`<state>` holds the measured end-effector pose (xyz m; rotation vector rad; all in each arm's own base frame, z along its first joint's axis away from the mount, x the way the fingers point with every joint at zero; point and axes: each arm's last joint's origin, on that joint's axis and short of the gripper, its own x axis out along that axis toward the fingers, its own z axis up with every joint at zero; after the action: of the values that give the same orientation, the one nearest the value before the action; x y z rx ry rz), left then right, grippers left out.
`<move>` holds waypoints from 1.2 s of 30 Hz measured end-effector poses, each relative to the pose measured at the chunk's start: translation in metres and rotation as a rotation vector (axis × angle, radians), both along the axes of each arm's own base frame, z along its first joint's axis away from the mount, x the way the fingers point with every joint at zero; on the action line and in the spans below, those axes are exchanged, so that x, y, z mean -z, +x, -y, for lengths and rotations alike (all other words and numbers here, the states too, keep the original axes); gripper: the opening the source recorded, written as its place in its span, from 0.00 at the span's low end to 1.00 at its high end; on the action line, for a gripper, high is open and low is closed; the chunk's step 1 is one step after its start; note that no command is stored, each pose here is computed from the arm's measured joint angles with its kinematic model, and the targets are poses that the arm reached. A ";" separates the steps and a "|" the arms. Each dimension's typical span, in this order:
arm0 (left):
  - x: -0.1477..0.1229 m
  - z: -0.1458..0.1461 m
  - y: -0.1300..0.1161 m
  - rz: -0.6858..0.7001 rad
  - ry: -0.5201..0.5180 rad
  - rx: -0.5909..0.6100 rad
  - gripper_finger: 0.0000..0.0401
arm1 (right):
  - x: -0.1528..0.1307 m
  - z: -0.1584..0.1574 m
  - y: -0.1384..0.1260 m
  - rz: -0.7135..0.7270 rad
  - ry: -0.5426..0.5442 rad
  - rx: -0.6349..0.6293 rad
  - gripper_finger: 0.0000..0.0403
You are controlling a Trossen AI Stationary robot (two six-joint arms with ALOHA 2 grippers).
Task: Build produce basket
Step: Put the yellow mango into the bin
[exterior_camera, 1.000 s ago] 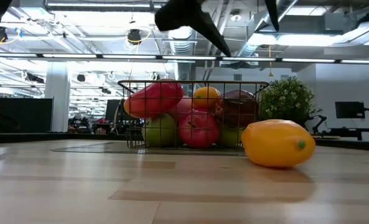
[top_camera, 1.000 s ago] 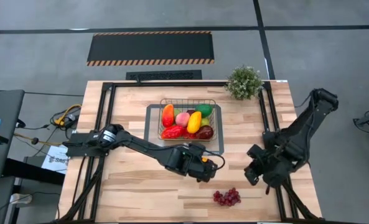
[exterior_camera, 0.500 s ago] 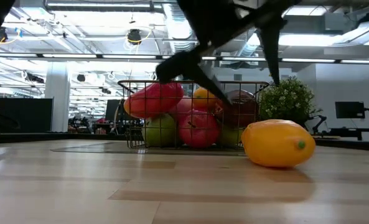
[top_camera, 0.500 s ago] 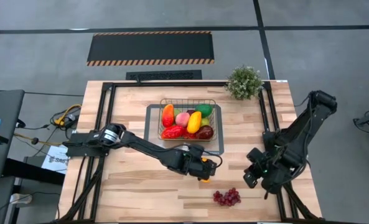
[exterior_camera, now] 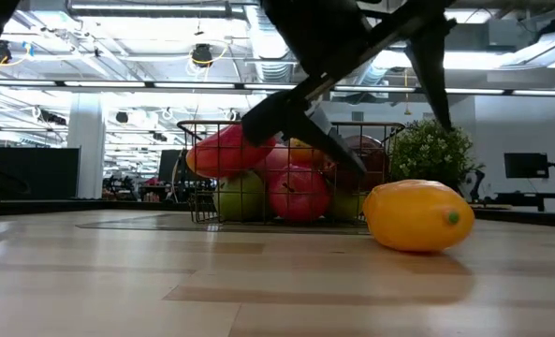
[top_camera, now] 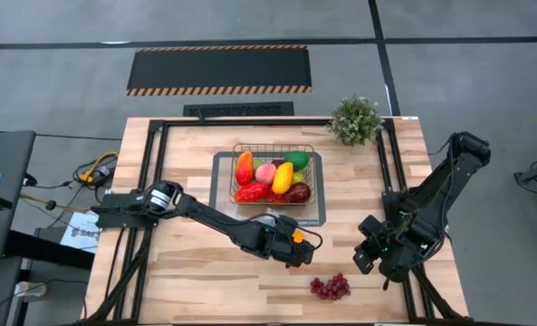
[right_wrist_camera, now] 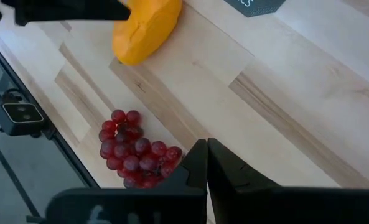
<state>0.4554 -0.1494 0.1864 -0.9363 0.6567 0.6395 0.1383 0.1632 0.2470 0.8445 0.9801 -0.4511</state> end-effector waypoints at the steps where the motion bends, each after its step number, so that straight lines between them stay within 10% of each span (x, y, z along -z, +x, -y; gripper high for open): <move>1: 0.000 0.001 0.000 -0.002 -0.006 0.004 0.81 | 0.000 0.000 0.000 0.000 0.000 0.000 0.06; 23: 0.045 0.009 0.006 -0.109 -0.129 0.064 0.81 | 0.000 0.000 0.000 -0.001 -0.007 -0.011 0.05; 36: 0.044 0.008 0.004 -0.153 -0.136 0.105 0.46 | 0.000 0.003 0.002 -0.002 -0.034 -0.033 0.06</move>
<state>0.4590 -0.1576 0.1424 -0.9777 0.8890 0.5824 0.1402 0.1606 0.2468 0.7962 0.9843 -0.4399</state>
